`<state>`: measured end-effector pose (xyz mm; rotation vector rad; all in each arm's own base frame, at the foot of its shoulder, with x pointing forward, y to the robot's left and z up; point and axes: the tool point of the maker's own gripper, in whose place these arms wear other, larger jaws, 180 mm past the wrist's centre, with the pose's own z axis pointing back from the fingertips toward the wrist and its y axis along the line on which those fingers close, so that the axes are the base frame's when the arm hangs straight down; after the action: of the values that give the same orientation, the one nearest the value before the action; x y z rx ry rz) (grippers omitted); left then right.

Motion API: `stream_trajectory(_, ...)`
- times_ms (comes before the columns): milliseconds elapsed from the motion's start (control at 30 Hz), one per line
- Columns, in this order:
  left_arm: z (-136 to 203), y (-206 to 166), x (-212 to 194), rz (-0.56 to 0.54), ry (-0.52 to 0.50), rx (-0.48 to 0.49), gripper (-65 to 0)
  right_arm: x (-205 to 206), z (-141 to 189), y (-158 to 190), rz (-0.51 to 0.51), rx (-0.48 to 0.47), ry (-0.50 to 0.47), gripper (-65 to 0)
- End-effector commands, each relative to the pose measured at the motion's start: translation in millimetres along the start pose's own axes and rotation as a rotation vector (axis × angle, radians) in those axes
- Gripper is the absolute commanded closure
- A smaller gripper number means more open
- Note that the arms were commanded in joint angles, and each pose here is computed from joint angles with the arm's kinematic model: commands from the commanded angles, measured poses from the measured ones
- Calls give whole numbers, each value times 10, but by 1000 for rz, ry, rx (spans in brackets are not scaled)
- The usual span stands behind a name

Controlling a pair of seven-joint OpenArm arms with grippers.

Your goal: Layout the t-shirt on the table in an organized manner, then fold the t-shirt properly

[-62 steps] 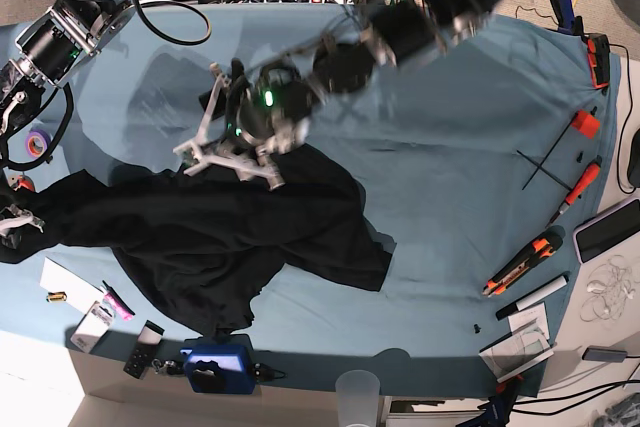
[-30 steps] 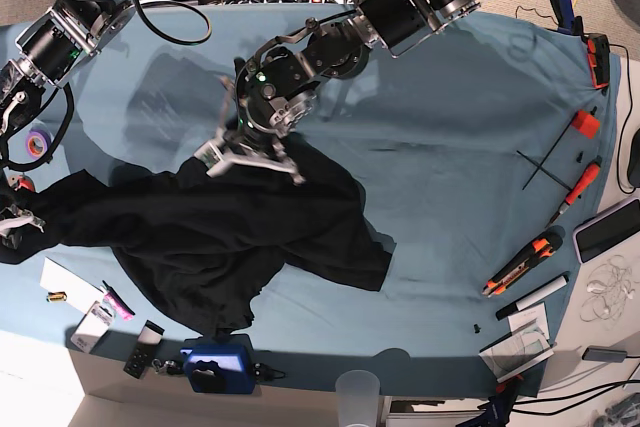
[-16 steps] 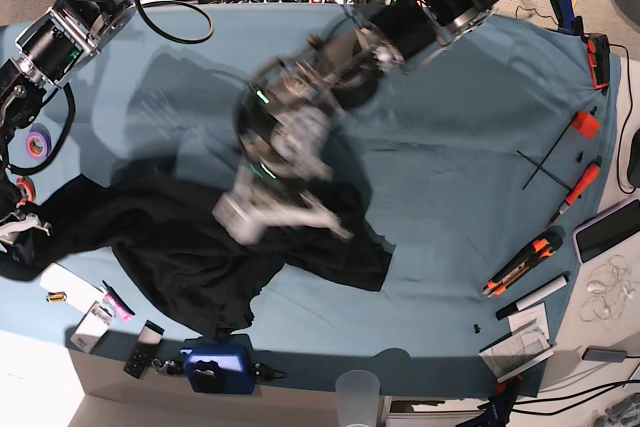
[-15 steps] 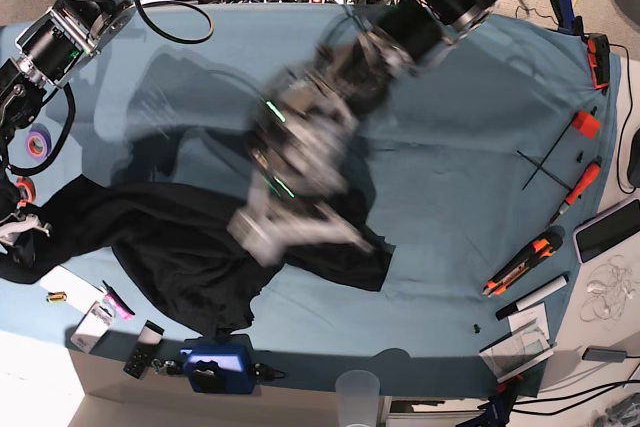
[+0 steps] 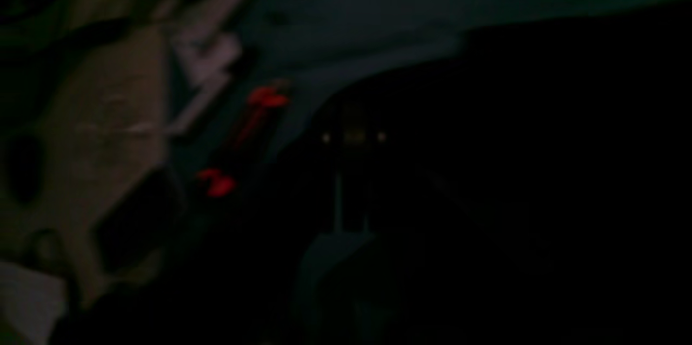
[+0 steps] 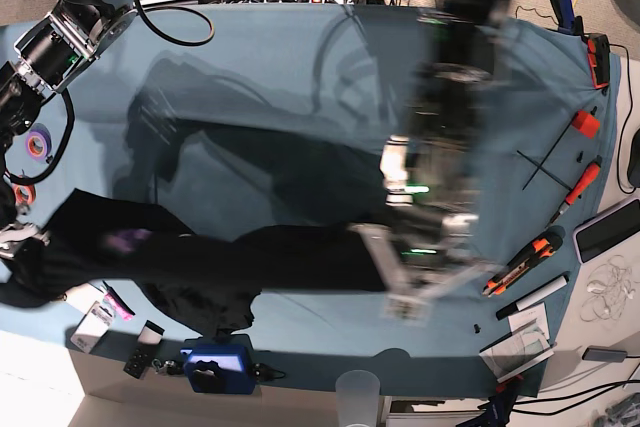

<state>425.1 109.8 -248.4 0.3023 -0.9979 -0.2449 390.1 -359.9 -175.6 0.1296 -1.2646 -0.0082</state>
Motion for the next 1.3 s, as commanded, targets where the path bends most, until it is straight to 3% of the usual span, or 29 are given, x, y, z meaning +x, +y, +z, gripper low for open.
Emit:
stream_trajectory(0,50,142,205,12,-68,30,0,196,57,-11,20,6,-34,0)
stream_trajectory(133,54,280,168,6,-77,9,0,-61,79,191,-20,118,111,0)
stream_trajectory(300,59,370,125,6,-76,-22,0,149,89,348,-54,205,4,0)
stream_trajectory(400,76,174,128,33,-79,-141,0,151,76,334,-50,194,8,0)
stream_trajectory(500,174,-217,170,3,-117,-359,0,126,67,345,-53,195,15,0)
stream_trajectory(633,344,-664,179,-121,-202,-555,-256,97,45,380,-63,203,17,0)
stream_trajectory(733,404,-1058,-31,-249,-181,-662,-341,90,41,383,-64,203,18,0)
stream_trajectory(800,352,-1259,-215,-355,-159,-660,-340,91,41,384,-65,203,18,0)
stream_trajectory(967,71,-1318,-395,-522,-176,-459,-340,88,42,381,-64,202,20,0)
stream_trajectory(1167,-31,-1539,-727,-622,-118,-491,-340,89,42,381,-64,202,19,0)
stream_trajectory(1267,-138,-1525,-834,-675,-100,-440,-340,88,42,381,-64,202,20,0)
